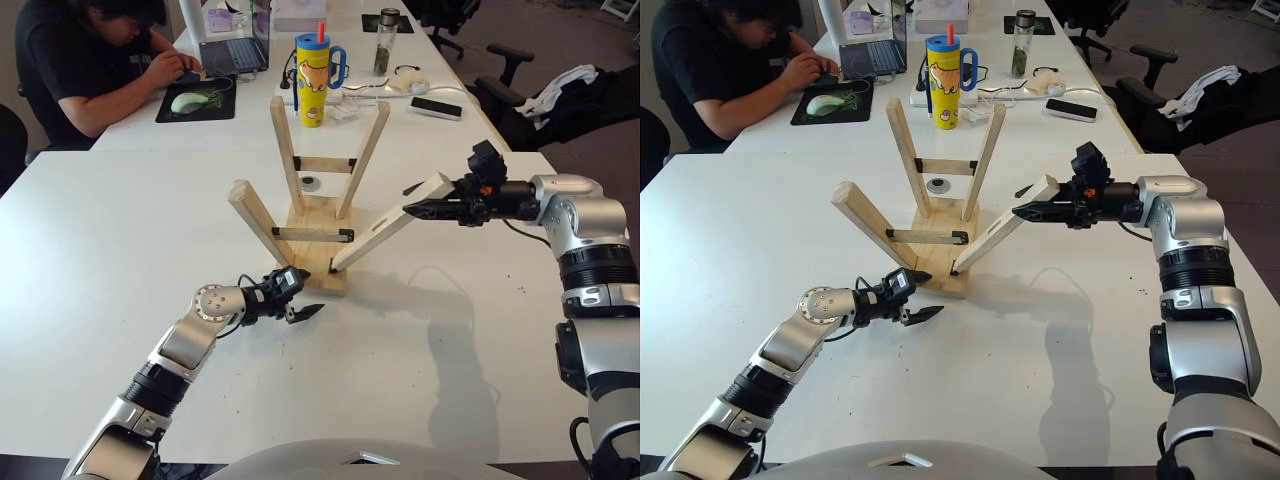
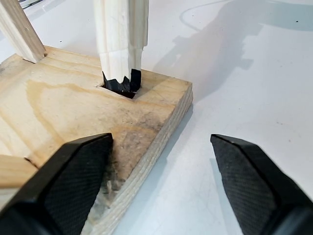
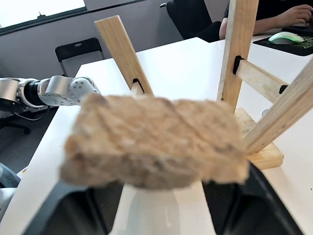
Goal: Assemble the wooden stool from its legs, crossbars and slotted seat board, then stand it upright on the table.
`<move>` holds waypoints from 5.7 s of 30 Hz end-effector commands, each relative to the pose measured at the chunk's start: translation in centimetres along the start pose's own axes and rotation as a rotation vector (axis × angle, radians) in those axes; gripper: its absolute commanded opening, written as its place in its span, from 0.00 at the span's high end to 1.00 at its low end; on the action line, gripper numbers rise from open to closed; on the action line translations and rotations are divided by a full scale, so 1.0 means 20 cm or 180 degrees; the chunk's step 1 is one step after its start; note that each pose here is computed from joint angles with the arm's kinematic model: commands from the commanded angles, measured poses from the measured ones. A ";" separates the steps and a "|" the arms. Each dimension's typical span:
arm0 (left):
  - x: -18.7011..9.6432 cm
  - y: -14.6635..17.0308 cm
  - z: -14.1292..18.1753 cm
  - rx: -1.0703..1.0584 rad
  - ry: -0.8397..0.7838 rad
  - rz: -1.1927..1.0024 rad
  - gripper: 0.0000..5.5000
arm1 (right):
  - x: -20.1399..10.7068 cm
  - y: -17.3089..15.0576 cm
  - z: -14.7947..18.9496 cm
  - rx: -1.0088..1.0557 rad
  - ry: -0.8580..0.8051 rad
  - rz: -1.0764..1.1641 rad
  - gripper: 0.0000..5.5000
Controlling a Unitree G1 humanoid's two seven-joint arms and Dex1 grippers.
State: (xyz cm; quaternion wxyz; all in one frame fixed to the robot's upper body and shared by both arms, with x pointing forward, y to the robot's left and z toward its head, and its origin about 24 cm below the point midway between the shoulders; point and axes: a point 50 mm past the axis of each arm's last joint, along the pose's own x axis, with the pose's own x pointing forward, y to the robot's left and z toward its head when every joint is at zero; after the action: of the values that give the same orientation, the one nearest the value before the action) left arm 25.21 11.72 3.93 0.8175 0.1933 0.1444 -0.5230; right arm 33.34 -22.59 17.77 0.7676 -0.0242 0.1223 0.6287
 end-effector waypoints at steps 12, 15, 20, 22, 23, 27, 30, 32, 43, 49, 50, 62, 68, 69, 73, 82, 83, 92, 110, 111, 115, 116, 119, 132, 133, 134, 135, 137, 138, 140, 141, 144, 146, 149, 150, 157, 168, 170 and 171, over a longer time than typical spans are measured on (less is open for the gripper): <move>0.02 -0.08 -0.10 -0.0290 0.0261 -0.0020 0.32 | 0.27 0.19 0.01 -0.0592 0.1058 0.0110 0.63; 0.02 -0.09 -0.11 -0.0317 0.0272 -0.0006 0.32 | 0.29 0.21 -0.03 -0.0569 0.1143 0.0089 0.63; 0.03 -0.09 -0.11 -0.0346 0.0272 0.0032 0.32 | 0.34 0.21 -0.05 -0.0515 0.1195 0.0069 0.63; 0.04 -0.10 -0.11 -0.0349 0.0269 0.0039 0.32 | 0.36 0.19 -0.05 -0.0509 0.1211 0.0063 0.63; 0.04 -0.10 -0.11 -0.0349 0.0269 0.0039 0.32 | 0.37 0.19 -0.05 -0.0519 0.1215 0.0079 0.63; 0.05 -0.10 -0.12 -0.0357 0.0305 0.0035 0.32 | 0.39 0.16 -0.03 -0.0500 0.1170 0.0109 0.63; 0.05 -0.11 -0.13 -0.0366 0.0353 0.0025 0.32 | 0.39 0.16 -0.05 -0.0452 0.1166 0.0174 0.63; 0.05 -0.11 -0.14 -0.0373 0.0371 0.0031 0.32 | 0.39 0.19 -0.06 -0.0427 0.1119 0.0290 0.63; 0.05 -0.07 -0.19 -0.0503 0.0604 0.0224 0.32 | 0.46 0.13 -0.22 -0.0017 0.0634 -0.0249 0.63; 0.04 -0.05 -0.21 -0.0610 0.0753 0.0286 0.32 | 0.48 0.23 -0.30 -0.0026 0.0662 0.0205 0.63; 0.04 -0.04 -0.22 -0.0635 0.0767 0.0302 0.32 | 0.48 0.24 -0.31 -0.0074 0.0688 0.0242 0.63; 0.04 -0.02 -0.25 -0.0831 0.0899 0.0415 0.32 | 0.50 0.19 -0.27 0.0086 0.0413 0.0009 0.55; 0.04 0.01 -0.28 -0.0826 0.1016 0.0616 0.32 | 0.46 0.17 -0.23 -0.0045 0.0333 -0.0230 0.41; 0.03 0.02 -0.29 -0.0827 0.1025 0.0655 0.32 | 0.44 0.17 -0.24 -0.0050 0.0370 -0.0290 0.41; 0.04 0.04 -0.30 -0.0847 0.1054 0.0762 0.32 | 0.29 0.19 -0.39 -0.0026 0.0851 -0.0457 0.41; 0.04 0.03 -0.31 -0.0913 0.1029 0.0735 0.32 | 0.22 0.26 0.15 0.0060 -0.1401 -0.0470 0.61; 0.04 0.03 -0.31 -0.0921 0.1023 0.0727 0.32 | 0.24 0.28 0.25 0.0012 -0.1696 -0.0433 0.63; 0.06 0.05 -0.31 -0.0905 0.1022 0.0671 0.32 | 0.37 0.39 0.77 -0.0357 -0.3158 -0.0697 0.91; 0.09 0.02 -0.32 -0.1120 0.1017 0.0676 0.32 | 0.41 0.14 0.38 0.0135 -0.2456 -0.2259 0.99; 0.09 0.03 -0.32 -0.1125 0.1018 0.0683 0.32 | 0.37 0.12 0.38 0.0111 -0.2472 -0.2370 0.99; 0.11 0.02 -0.30 -0.1313 0.0902 0.0683 0.32 | 0.35 0.06 0.02 -0.0014 -0.0721 -0.2747 0.99; 0.12 0.02 -0.29 -0.1381 0.0855 0.0691 0.32 | 0.34 0.08 -0.10 0.0093 -0.0290 -0.2651 0.99; 0.12 0.03 -0.28 -0.1514 0.0782 0.0695 0.32 | 0.34 0.24 -0.33 0.0170 0.0690 -0.1848 0.99; 0.14 0.06 -0.19 -0.1398 0.0648 0.0622 0.32 | 0.57 0.27 -0.10 0.0244 -0.0288 -0.1167 0.99; 0.13 0.07 -0.16 -0.1328 0.0616 0.0637 0.32 | 0.55 0.24 -0.11 0.0168 -0.0248 -0.1351 0.99; 0.13 0.08 -0.14 -0.1277 0.0591 0.0651 0.32 | 0.53 0.23 -0.11 0.0121 -0.0222 -0.1449 0.99; 0.11 0.08 -0.13 -0.1239 0.0555 0.0683 0.32 | 0.53 0.22 -0.12 0.0049 -0.0164 -0.1481 0.99; 0.07 0.09 -0.08 -0.1167 0.0462 0.0788 0.32 | 0.52 0.23 -0.12 -0.0001 -0.0170 -0.1488 0.99; 0.03 0.08 -0.04 -0.1104 0.0390 0.0872 0.32 | 0.52 0.26 -0.13 -0.0034 -0.0143 -0.1377 0.99; -0.03 0.07 0.04 -0.1011 0.0207 0.1009 0.32 | 0.52 0.32 -0.15 0.0082 -0.0223 -0.1141 0.99; -0.07 0.06 0.09 -0.0952 0.0062 0.1097 0.32 | 0.52 0.36 -0.18 0.0165 -0.0176 -0.1032 0.99; -0.19 0.01 0.15 -0.0861 -0.0118 0.1385 0.32 | 0.52 0.51 -0.27 0.0511 -0.0150 -0.0748 0.99; -0.28 -0.02 0.14 -0.0810 -0.0202 0.1686 0.32 | 0.50 0.57 -0.35 0.0720 -0.0205 -0.0927 0.99; -0.40 -0.01 0.09 -0.0945 -0.0367 0.2422 0.39 | 0.42 0.51 -0.43 0.0898 -0.0315 -0.1922 1.00; -0.43 0.00 0.07 -0.1071 -0.0403 0.2645 0.42 | 0.39 0.47 -0.45 0.0825 -0.0322 -0.2277 1.00; -0.62 0.25 0.16 -0.1344 -0.1209 0.4273 0.60 | 0.26 0.27 -0.28 0.0288 -0.1123 -0.4115 1.00; -0.25 0.19 0.33 -0.1229 -0.0860 0.2780 0.92 | 0.78 0.38 -0.06 -0.0201 -0.0963 -0.2430 1.00; -0.26 0.19 0.29 -0.1289 -0.0708 0.2857 0.98 | 0.74 0.36 -0.14 -0.0228 -0.0756 -0.2637 1.00; -0.27 0.20 0.27 -0.1304 -0.0607 0.2905 0.99 | 0.70 0.34 -0.19 -0.0184 -0.0624 -0.2845 1.00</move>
State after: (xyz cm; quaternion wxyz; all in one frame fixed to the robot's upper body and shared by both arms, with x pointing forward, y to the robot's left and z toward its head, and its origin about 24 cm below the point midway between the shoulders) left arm 26.85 15.90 12.11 0.9964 0.0217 0.0525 -0.0628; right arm 29.04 -8.21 13.98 0.9701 -0.0152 -0.0382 0.2394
